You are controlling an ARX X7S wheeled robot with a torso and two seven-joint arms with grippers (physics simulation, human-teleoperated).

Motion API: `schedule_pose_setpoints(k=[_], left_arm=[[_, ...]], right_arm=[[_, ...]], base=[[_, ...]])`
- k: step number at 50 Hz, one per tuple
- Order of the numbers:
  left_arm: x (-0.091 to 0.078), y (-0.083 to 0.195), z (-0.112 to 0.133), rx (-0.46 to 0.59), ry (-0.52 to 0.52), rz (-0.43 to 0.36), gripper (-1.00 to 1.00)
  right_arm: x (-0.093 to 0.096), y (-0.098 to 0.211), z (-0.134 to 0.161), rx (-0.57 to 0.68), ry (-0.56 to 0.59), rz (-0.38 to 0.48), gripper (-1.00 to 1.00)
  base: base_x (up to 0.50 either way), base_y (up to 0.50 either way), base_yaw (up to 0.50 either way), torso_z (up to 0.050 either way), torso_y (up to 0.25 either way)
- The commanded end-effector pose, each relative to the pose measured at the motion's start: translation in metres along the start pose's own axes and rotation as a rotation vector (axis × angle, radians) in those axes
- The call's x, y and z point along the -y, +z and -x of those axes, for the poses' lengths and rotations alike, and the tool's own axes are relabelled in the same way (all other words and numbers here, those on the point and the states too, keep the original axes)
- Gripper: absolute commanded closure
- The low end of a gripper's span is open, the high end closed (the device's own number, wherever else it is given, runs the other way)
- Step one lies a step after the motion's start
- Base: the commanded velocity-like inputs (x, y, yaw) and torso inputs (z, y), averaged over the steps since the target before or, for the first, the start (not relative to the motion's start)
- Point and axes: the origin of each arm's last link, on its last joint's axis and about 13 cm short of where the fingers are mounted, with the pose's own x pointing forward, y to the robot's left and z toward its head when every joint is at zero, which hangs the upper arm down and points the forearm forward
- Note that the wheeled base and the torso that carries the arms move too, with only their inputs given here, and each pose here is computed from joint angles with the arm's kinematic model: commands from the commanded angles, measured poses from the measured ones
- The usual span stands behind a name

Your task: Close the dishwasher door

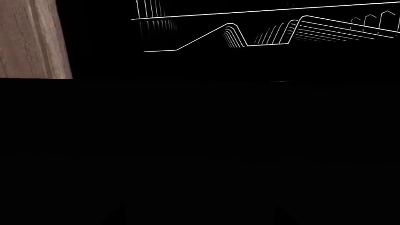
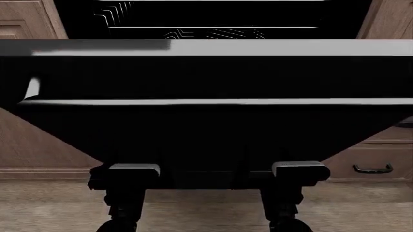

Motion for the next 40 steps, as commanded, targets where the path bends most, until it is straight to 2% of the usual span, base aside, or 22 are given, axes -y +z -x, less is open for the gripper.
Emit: schedule_pose_setpoints(k=[1, 40], left_arm=[[0.001, 0.000, -0.003, -0.001, 0.000, -0.007, -1.00], [0.003, -0.004, -0.018, -0.022, 0.007, -0.016, -1.00]], right_arm=[[0.003, 0.005, -0.010, 0.018, -0.015, 0.011, -1.00], [0.006, 0.006, -0.024, 0.005, -0.026, 0.018, -1.00]], base=[[0.00, 0.00, 0.00, 0.000, 0.000], [0.00, 0.00, 0.00, 0.000, 0.000]])
